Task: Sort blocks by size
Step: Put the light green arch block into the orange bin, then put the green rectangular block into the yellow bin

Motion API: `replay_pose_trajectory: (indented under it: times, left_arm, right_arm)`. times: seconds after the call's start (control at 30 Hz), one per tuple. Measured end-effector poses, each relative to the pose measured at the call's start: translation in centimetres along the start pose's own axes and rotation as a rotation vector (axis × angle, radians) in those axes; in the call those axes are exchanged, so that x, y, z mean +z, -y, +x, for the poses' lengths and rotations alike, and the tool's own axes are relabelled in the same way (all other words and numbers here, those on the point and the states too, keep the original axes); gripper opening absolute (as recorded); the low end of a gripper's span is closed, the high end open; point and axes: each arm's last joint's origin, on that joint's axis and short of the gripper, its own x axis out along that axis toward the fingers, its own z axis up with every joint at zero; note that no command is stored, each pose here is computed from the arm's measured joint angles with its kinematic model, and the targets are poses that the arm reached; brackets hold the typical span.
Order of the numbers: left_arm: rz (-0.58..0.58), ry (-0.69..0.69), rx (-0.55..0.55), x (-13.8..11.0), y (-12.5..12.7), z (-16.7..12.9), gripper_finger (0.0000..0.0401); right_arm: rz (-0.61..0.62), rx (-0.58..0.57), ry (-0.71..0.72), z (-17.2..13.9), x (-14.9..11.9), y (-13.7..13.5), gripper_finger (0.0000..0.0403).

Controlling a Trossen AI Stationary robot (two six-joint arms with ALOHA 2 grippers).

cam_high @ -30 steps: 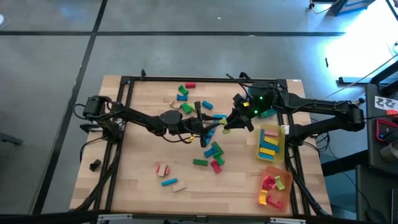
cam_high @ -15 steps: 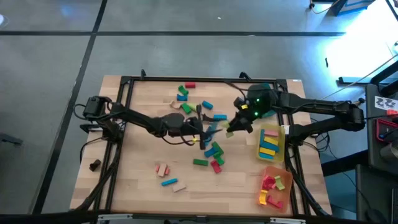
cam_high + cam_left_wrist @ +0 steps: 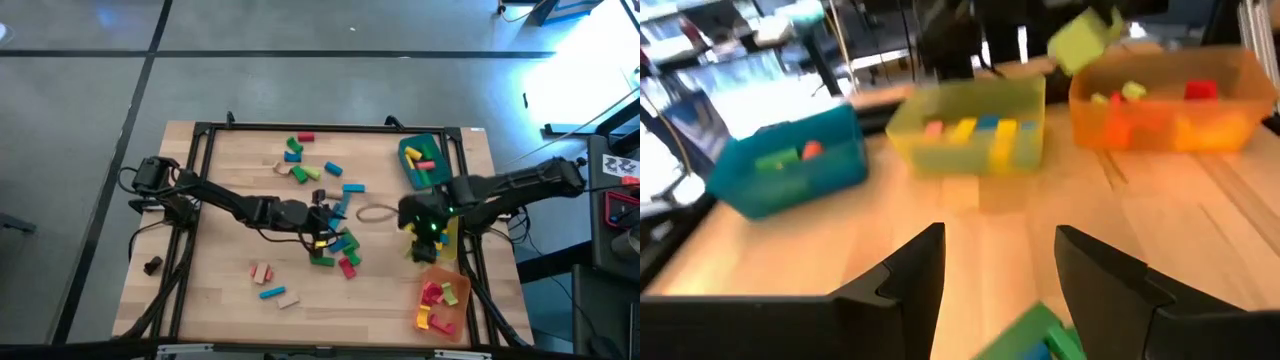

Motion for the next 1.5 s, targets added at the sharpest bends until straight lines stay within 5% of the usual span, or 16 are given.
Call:
replay_pose_trajectory:
  times: [0.27, 0.7, 1.07, 1.5]
  left_arm:
    - [0.003, -0.069, -0.03, -0.6, 0.9, -0.2, 0.0171]
    - [-0.023, -0.079, -0.058, -0.4, 1.9, -0.8, 0.017]
    - [-0.154, -0.309, -0.089, -0.5, 2.6, -4.4, 0.017]
    - [-0.134, -0.447, -0.121, -4.2, 5.5, -2.2, 0.017]
  right_arm:
    - [0.041, -0.18, -0.078, 2.2, -3.9, -2.0, 0.015]
    - [-0.059, -0.275, -0.07, 4.0, -8.2, -3.9, 0.0166]
    - [-0.06, -0.327, 0.031, 4.2, -8.8, -4.1, 0.0167]
    - [-0.079, -0.37, 0.146, 4.2, -8.5, -4.0, 0.0167]
